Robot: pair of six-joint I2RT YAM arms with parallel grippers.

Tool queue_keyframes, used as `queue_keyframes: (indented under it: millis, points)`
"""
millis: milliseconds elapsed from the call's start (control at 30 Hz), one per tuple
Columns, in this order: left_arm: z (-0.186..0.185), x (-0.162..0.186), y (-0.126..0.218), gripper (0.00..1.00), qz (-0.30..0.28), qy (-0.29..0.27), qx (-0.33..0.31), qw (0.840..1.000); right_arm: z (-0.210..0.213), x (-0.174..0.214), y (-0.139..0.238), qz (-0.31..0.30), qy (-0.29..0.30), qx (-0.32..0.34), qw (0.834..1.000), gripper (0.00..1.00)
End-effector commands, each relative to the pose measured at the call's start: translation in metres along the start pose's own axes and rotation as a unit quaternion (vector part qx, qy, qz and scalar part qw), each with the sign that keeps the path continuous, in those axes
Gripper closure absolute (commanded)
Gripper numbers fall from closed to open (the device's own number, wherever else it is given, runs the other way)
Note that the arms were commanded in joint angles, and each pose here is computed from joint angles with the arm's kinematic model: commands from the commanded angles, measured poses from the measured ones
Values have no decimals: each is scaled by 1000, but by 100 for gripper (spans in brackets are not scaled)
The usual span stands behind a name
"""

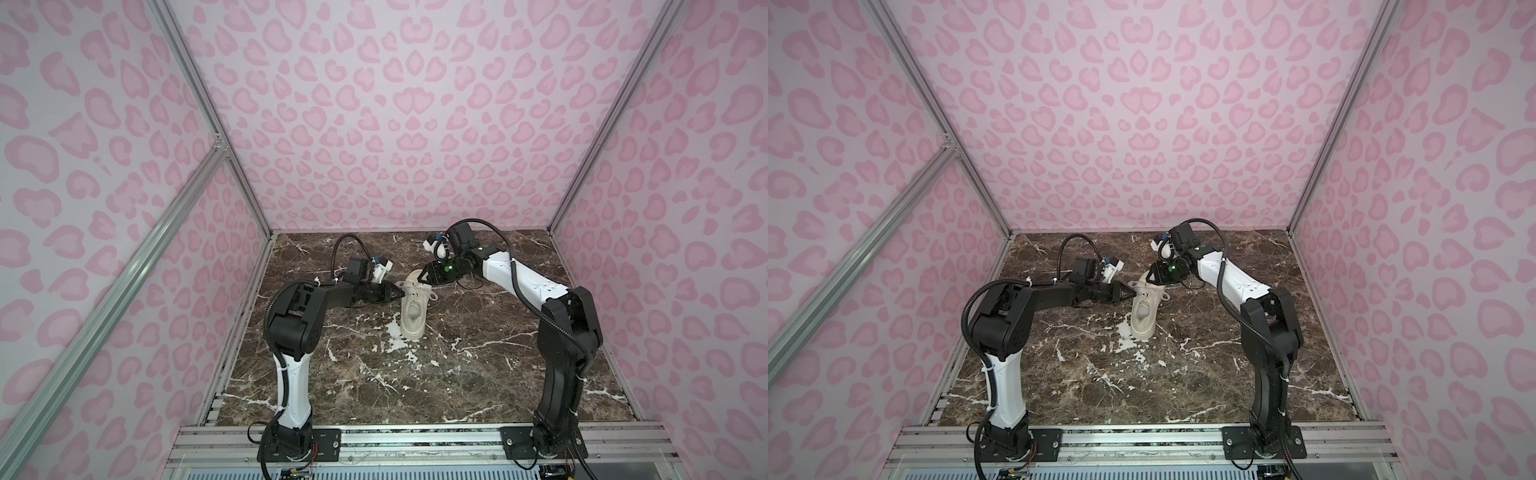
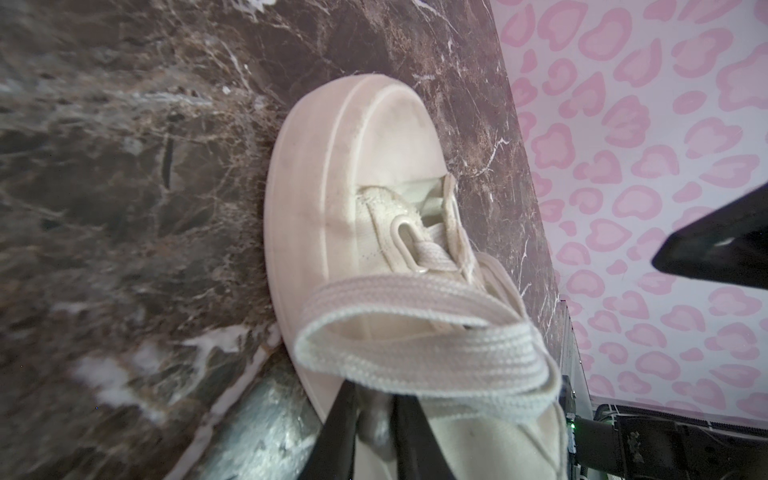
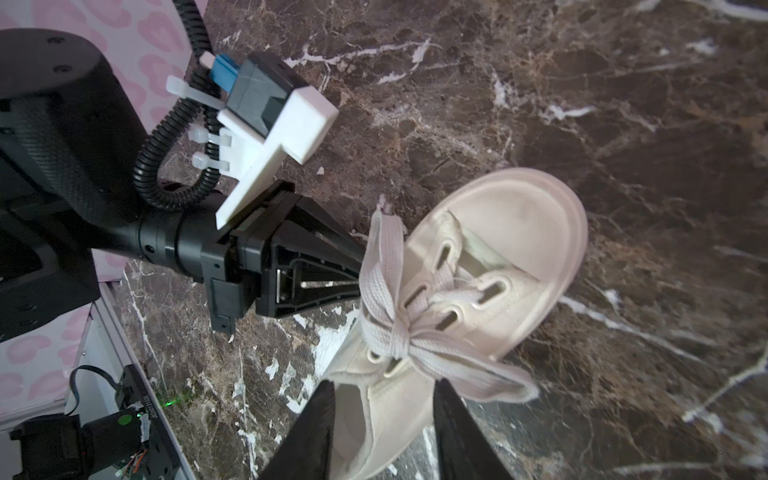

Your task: Tie the shoes

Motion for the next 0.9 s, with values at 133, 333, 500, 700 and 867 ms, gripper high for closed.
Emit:
queue_keyframes:
  millis: [133, 333, 500, 700, 867]
  points:
    - [-5, -3, 4, 72, -6, -5, 1, 1000, 0, 5, -22, 49, 65, 52, 995, 55]
    - [-6, -3, 3, 71, -6, -2, 1, 1000, 0, 4, -25, 45, 61, 47, 996, 56]
    - [-7, -4, 4, 71, -7, -1, 3, 1000, 0, 4, -25, 45, 61, 48, 996, 56]
    - [-7, -5, 5, 75, -7, -1, 3, 1000, 0, 3, -25, 44, 65, 46, 996, 55]
    - [-8, -4, 6, 77, -8, 0, 4, 1000, -1, 1, -29, 48, 77, 47, 995, 54]
Point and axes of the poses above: each gripper's point midway between its finger pads, its own y axis back along the fingers, its own z axis along the line the jaws close on, x = y × z, the point moved 4 cm from there along y, back along the fingers, and after that the axes turned 5 degrees about -y, right-handed, at the moved point
